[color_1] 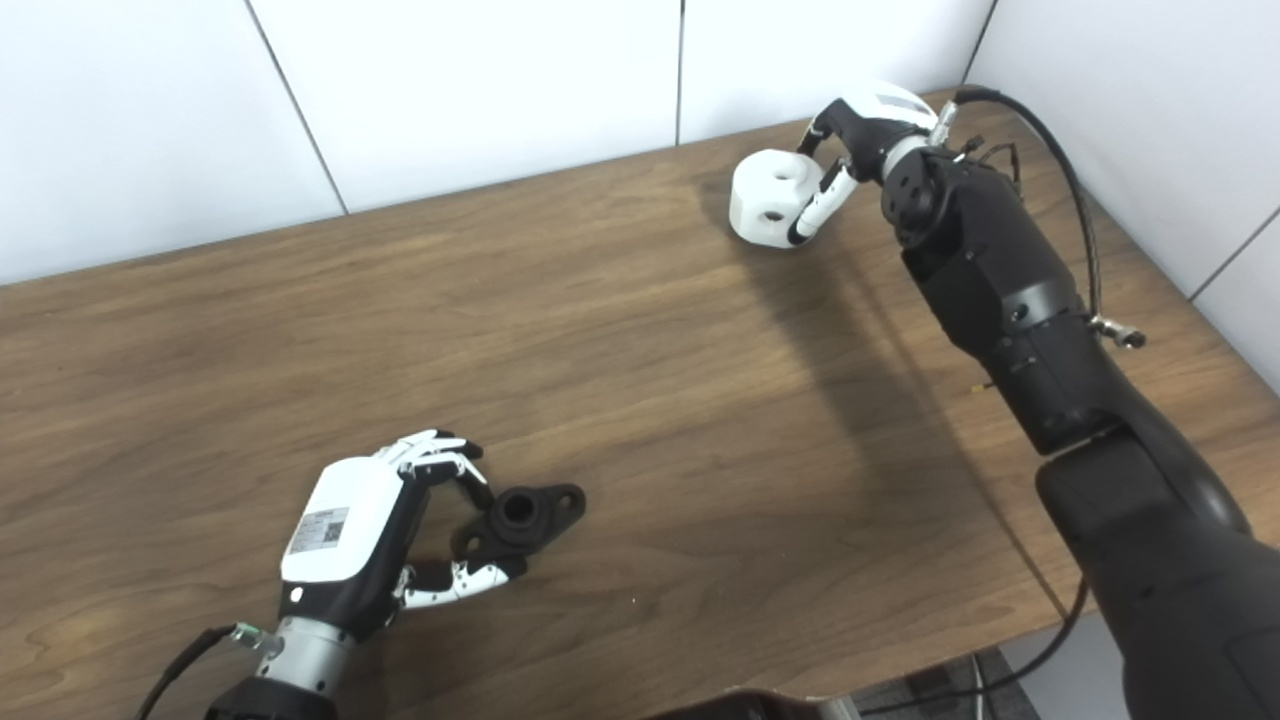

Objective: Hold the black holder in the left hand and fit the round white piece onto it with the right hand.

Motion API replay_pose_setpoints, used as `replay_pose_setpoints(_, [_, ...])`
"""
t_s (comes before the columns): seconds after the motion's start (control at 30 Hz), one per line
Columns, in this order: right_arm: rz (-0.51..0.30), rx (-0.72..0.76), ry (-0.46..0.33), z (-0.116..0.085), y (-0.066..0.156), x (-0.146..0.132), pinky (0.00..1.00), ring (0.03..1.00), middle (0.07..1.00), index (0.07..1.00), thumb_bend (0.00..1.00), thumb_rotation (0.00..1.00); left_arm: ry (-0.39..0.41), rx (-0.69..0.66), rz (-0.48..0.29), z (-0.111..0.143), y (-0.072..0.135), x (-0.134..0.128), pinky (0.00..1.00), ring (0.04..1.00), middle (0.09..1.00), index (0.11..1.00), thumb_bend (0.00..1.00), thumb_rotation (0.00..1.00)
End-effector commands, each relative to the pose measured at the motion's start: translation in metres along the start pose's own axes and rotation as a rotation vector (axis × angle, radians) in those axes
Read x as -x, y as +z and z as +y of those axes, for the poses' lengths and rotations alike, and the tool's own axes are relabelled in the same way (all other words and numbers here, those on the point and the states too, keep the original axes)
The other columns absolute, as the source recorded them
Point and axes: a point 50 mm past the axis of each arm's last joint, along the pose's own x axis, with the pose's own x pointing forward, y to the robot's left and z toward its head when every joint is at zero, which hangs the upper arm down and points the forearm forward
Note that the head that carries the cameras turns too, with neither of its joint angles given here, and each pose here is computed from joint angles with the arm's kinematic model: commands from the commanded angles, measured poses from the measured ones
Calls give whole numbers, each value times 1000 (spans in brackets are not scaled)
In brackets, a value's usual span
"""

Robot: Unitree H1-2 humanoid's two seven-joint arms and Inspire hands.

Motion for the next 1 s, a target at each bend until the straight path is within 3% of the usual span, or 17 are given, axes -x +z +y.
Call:
replay_pose_setpoints(0.0, [-44,26,-103,-37,8,3,894,932,858,597,887,139,-127,1,79,-20,-15,11,759,840,760,486,517,46])
replay_pose_setpoints(0.17, [-49,19,-106,-37,9,3,891,930,853,578,870,117,-131,-3,81,-20,-15,11,760,839,758,486,517,47])
replay_pose_setpoints(0.2, [-51,16,-107,-37,9,3,886,926,851,535,702,128,-133,-6,82,-20,-15,11,765,839,757,486,517,47])
replay_pose_setpoints(0.23, [-52,12,-109,-37,9,3,885,922,848,512,616,133,-130,-9,82,-20,-15,11,768,839,757,486,517,47])
replay_pose_setpoints(0.3, [-56,2,-114,-36,9,3,887,911,835,492,544,136,-128,-8,82,-20,-15,11,769,836,754,486,517,46])
replay_pose_setpoints(0.97, [-106,73,-138,-31,11,10,824,866,773,485,524,132,-122,1,76,-22,-16,11,744,834,753,486,518,45])
